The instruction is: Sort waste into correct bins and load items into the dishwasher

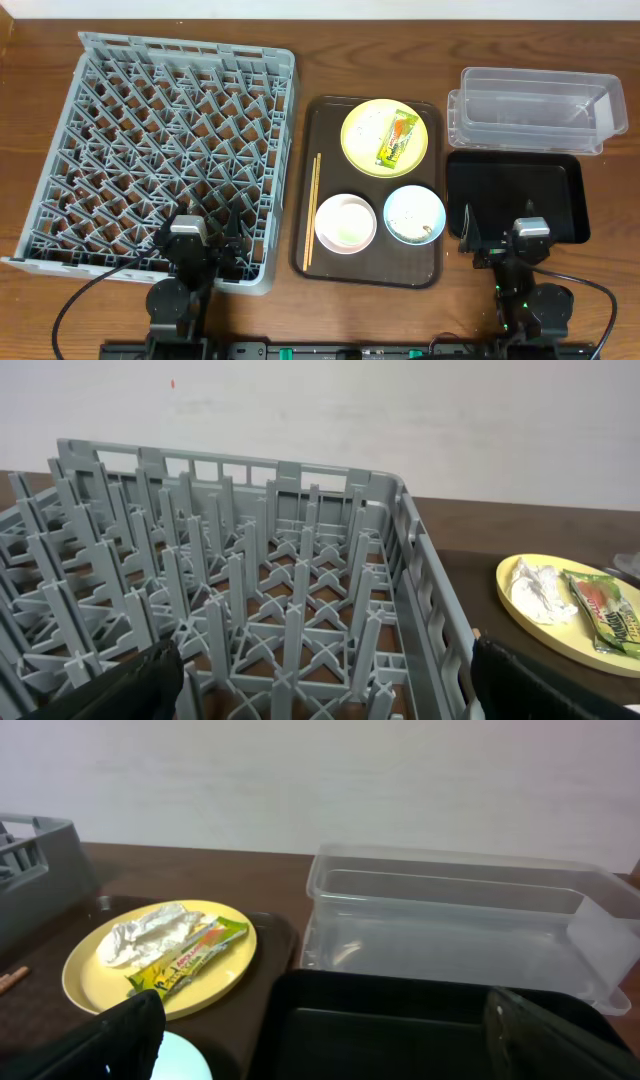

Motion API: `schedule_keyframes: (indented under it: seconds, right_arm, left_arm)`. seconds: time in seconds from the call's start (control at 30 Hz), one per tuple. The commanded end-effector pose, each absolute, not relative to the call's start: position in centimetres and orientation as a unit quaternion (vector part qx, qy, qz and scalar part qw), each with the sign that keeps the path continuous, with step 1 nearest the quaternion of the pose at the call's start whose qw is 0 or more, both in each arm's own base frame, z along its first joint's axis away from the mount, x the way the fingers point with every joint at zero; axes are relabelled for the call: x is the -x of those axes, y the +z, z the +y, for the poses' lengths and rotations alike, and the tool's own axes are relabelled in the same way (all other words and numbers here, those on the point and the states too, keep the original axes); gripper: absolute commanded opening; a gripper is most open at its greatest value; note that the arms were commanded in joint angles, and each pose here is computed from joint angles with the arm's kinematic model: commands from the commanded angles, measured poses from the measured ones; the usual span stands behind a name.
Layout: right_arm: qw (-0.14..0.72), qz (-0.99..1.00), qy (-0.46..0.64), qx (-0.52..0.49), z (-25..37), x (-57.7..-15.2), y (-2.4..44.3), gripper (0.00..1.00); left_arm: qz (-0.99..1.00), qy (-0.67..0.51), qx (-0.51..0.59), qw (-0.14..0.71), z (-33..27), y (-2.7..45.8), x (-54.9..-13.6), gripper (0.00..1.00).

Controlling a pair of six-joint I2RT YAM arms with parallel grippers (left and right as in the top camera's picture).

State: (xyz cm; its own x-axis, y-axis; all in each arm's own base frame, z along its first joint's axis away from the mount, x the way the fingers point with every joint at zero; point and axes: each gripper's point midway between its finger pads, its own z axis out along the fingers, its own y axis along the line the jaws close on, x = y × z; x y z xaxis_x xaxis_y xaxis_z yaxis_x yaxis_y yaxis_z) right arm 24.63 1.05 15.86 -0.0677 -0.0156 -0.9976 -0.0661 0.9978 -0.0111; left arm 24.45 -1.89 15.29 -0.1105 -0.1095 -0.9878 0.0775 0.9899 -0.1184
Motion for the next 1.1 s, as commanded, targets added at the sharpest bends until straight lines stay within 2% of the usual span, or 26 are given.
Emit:
schedule_keyframes:
  seconds: [0.0,1.07]
  right_arm:
    - [0.681,0.732,0.015,0.03,0.99,-24.62,15.71,0.99]
    - [0.68,0.732,0.039,0.01,1.12,-24.61,15.71,0.99]
  left_arm:
    - [0.759,-0.077,0.004,0.647,-2.26,13.75,-24.33,0.92]
    - [0.758,-0.076,0.005,0.647,-2.22,13.77,-24.34,0.92]
